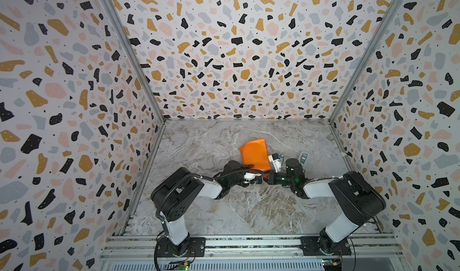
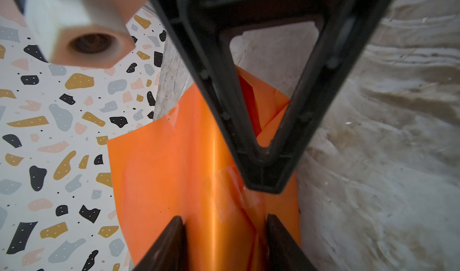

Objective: Wrap a gift box in wrapping paper
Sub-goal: Wrap the gift box with the wrapping paper.

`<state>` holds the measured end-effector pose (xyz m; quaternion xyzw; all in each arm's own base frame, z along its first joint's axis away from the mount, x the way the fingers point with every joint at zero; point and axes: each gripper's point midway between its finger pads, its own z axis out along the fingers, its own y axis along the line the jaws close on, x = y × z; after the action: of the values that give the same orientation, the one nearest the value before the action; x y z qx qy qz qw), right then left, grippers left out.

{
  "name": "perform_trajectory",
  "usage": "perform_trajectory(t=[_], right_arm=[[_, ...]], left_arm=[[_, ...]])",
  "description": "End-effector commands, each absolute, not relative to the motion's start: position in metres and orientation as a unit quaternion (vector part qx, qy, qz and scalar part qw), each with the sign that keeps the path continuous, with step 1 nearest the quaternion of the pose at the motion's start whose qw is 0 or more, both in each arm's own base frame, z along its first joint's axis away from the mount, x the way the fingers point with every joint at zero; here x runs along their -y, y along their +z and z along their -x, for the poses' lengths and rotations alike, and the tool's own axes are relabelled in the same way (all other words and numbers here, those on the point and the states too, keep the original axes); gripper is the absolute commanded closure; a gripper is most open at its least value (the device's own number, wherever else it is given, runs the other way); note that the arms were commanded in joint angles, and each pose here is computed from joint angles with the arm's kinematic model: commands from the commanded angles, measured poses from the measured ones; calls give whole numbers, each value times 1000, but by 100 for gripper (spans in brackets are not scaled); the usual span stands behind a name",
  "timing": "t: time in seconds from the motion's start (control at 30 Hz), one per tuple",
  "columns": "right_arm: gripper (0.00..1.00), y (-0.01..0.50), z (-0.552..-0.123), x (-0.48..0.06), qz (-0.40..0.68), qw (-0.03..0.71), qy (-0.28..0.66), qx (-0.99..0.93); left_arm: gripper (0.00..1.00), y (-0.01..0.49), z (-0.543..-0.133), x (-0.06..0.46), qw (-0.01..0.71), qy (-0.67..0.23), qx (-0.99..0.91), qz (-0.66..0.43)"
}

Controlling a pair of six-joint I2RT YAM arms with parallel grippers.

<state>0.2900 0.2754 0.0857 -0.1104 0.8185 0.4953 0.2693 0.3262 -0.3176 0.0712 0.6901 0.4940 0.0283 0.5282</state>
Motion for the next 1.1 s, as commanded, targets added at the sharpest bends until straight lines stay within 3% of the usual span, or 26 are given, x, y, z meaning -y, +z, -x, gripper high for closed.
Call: perform_trajectory(t=[0.0, 0.87, 1.07], right_arm=[[100, 99, -301, -279, 110, 288, 499, -810], [100, 93, -310, -278, 69, 270, 497, -822], [93, 95, -312, -278, 50, 264, 502, -822]], left_arm=[[49, 39, -318, 309, 479, 13, -519, -708], [49, 39, -317, 310, 478, 10, -517, -710], [49, 39, -317, 310, 478, 9, -517, -710]])
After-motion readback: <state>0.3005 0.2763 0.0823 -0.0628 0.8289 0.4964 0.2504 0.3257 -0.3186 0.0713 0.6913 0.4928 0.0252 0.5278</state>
